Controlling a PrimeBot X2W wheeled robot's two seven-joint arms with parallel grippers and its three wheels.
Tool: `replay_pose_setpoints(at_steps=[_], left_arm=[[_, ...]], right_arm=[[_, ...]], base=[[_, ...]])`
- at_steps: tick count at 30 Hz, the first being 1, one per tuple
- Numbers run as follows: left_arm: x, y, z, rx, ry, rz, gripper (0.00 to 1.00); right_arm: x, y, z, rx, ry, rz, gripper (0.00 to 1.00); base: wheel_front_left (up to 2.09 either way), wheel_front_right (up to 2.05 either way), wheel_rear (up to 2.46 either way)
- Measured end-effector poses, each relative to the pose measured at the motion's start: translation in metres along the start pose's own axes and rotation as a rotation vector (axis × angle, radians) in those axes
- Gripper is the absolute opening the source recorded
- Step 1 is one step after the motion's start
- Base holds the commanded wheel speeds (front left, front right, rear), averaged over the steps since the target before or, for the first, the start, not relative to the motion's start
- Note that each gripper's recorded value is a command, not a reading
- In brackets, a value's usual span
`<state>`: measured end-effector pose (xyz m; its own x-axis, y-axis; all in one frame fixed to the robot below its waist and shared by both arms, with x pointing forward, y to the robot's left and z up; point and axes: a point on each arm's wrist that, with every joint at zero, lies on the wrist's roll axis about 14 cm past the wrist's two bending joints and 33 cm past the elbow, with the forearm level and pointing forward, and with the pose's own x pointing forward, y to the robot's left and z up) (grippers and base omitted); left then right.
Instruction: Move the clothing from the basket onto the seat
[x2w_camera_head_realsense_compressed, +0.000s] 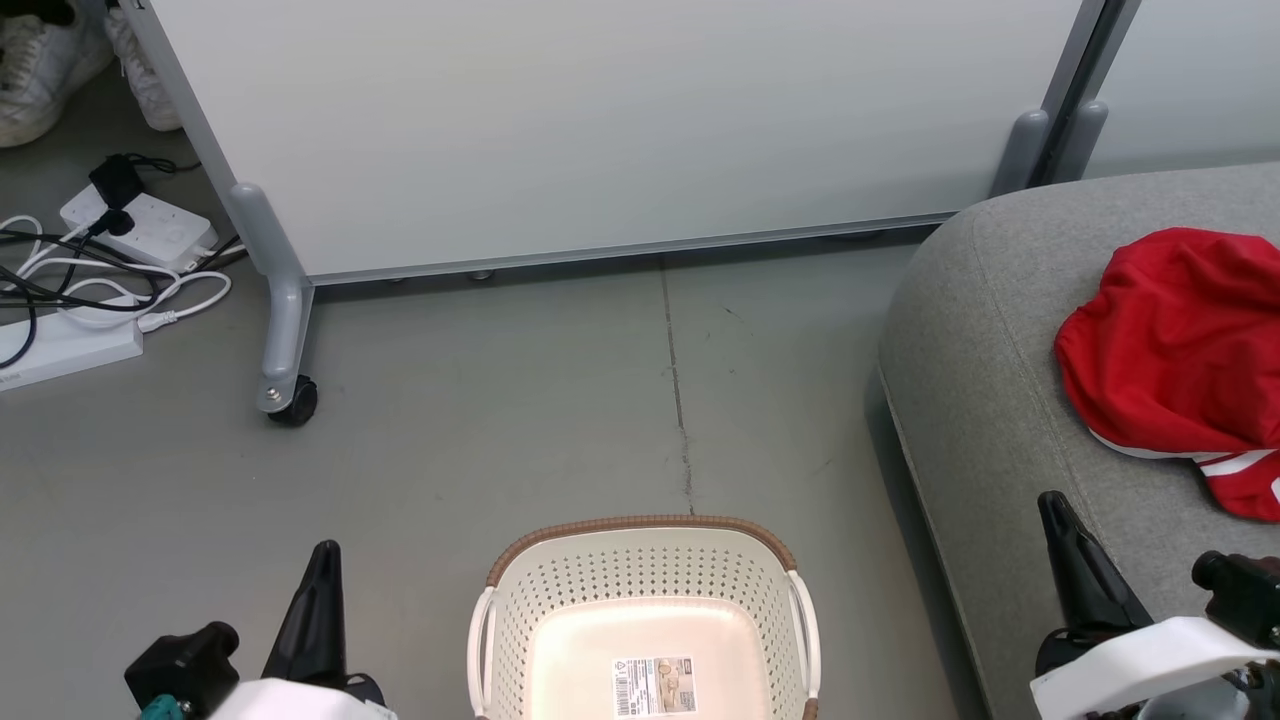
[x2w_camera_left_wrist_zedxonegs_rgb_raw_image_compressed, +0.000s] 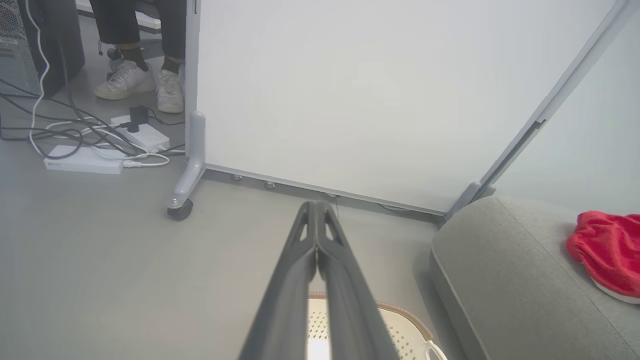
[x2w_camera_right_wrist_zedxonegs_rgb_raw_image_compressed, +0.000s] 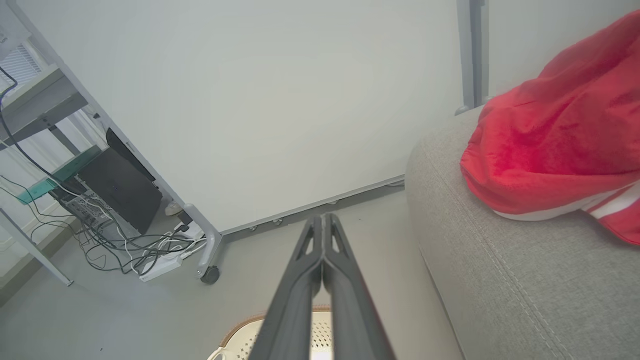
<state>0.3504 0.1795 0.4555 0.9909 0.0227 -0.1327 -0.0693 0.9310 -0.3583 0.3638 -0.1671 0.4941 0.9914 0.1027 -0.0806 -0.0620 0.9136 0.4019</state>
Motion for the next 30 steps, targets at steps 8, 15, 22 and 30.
replay_pose_setpoints(at_steps=[8, 15, 22, 30], left_arm=[[0.007, 0.000, 0.004, -0.136, 0.000, 0.011, 0.00], [0.012, 0.000, 0.007, -0.240, 0.000, 0.016, 0.00], [0.017, 0.001, 0.011, -0.341, -0.004, 0.021, 0.00], [0.021, -0.001, 0.013, -0.436, -0.004, 0.020, 0.00]], right_arm=[[0.007, -0.006, 0.000, 0.127, 0.007, -0.011, 0.00], [0.012, -0.010, 0.001, 0.230, 0.009, -0.018, 0.00], [0.017, -0.015, 0.004, 0.327, 0.005, -0.025, 0.00], [0.021, -0.018, 0.005, 0.415, 0.006, -0.029, 0.00]], base=[[0.00, 0.00, 0.00], [0.00, 0.00, 0.00], [0.00, 0.00, 0.00], [0.00, 0.00, 0.00]])
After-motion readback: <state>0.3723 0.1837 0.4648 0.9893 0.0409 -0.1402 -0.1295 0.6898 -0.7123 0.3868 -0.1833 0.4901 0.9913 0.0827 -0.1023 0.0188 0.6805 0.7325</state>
